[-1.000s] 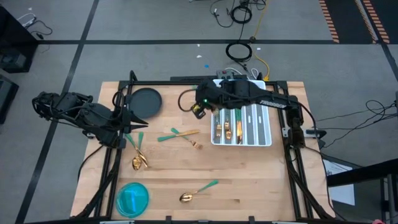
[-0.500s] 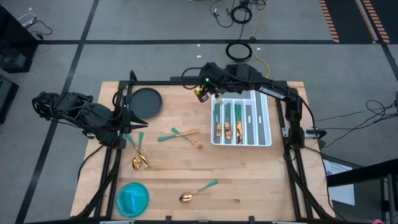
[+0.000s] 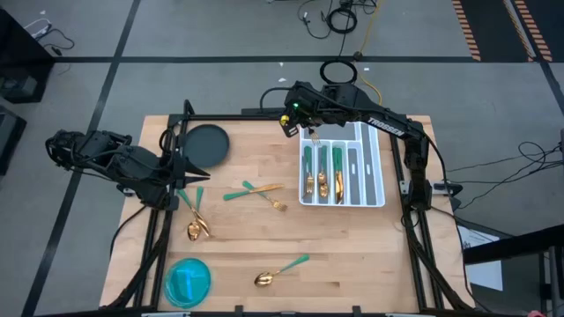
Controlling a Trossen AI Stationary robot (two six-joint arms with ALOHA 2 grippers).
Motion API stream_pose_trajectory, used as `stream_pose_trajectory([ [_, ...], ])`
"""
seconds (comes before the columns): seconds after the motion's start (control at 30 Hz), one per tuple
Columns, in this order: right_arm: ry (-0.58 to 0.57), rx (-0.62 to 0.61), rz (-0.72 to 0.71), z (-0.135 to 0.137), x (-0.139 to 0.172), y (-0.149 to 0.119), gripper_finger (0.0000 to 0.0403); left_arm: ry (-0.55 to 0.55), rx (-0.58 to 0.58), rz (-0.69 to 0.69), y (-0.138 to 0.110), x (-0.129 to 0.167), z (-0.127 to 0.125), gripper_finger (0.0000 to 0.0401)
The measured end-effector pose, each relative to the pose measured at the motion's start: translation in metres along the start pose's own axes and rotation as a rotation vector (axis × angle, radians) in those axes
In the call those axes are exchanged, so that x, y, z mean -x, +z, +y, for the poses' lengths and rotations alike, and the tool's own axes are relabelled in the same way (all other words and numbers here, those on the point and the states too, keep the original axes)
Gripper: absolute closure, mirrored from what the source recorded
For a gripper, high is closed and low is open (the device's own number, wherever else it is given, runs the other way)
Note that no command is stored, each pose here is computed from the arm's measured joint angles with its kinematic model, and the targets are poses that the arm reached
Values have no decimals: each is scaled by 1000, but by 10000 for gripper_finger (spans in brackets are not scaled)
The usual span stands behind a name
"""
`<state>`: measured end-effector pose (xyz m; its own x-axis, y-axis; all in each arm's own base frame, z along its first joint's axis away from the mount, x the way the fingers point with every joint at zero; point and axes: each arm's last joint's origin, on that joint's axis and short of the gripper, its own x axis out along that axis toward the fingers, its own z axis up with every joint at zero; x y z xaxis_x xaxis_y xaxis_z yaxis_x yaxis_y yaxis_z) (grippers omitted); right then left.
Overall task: Sort silverware
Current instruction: Put the green fork into the white silverware organizer
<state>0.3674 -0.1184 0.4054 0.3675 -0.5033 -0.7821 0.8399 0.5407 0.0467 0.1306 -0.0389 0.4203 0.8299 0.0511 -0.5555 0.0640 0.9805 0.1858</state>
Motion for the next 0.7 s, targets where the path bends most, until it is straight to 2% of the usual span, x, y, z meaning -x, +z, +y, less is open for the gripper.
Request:
stream_pose_trajectory([
  [0.7, -82, -224, 96, -12, -2, -7, 403, 0, -4, 0, 0, 0, 0, 362],
])
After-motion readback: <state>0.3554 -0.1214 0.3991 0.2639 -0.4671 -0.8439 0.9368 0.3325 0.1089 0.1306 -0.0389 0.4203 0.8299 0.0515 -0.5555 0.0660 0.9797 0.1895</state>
